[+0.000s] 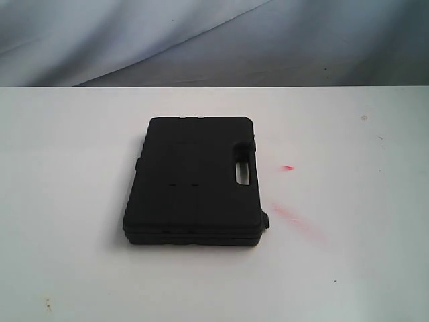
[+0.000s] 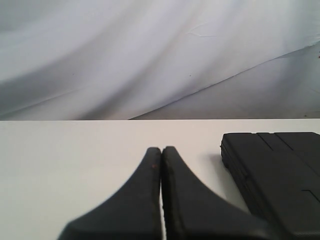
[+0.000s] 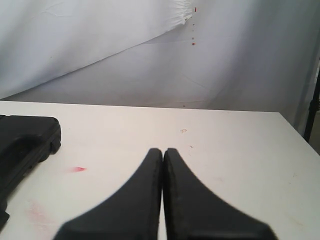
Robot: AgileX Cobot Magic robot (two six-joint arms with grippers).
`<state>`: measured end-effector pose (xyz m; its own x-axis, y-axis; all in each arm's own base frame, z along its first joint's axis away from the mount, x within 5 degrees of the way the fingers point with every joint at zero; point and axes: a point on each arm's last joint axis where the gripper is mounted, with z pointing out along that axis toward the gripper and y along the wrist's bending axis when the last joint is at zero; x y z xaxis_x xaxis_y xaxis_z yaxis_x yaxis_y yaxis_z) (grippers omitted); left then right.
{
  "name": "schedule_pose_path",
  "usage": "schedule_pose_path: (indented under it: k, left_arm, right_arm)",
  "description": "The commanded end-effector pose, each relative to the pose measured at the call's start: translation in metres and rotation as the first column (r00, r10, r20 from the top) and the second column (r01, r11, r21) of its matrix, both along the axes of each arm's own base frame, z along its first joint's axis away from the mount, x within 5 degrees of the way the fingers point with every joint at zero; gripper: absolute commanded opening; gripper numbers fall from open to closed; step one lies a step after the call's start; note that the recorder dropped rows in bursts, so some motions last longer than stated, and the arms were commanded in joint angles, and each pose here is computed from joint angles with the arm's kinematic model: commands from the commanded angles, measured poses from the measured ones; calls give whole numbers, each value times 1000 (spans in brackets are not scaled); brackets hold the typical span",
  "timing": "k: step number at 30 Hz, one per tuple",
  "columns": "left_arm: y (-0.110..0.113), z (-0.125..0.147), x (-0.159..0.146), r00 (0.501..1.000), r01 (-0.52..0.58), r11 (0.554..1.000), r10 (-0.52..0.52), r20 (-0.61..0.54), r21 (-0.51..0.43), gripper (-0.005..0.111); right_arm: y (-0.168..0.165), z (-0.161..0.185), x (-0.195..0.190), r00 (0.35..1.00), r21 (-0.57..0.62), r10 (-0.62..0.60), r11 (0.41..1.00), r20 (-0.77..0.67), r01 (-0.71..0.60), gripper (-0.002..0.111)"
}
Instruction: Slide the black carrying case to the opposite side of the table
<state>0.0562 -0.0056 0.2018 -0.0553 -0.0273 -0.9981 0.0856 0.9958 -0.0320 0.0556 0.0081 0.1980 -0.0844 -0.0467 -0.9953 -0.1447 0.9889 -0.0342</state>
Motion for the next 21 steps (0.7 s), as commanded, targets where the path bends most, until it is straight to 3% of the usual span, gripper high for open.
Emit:
schedule_pose_path:
  k: [1, 21]
  left_arm:
    - [0, 0, 0, 1000, 1, 1000, -1, 9, -1, 0]
    - [0, 0, 0, 1000, 1, 1000, -1, 9, -1, 0]
  right_arm:
    - [0, 0, 0, 1000, -1, -2, 1000, 15, 2, 0]
    - [0, 0, 0, 1000, 1, 0, 1000, 15, 0, 0]
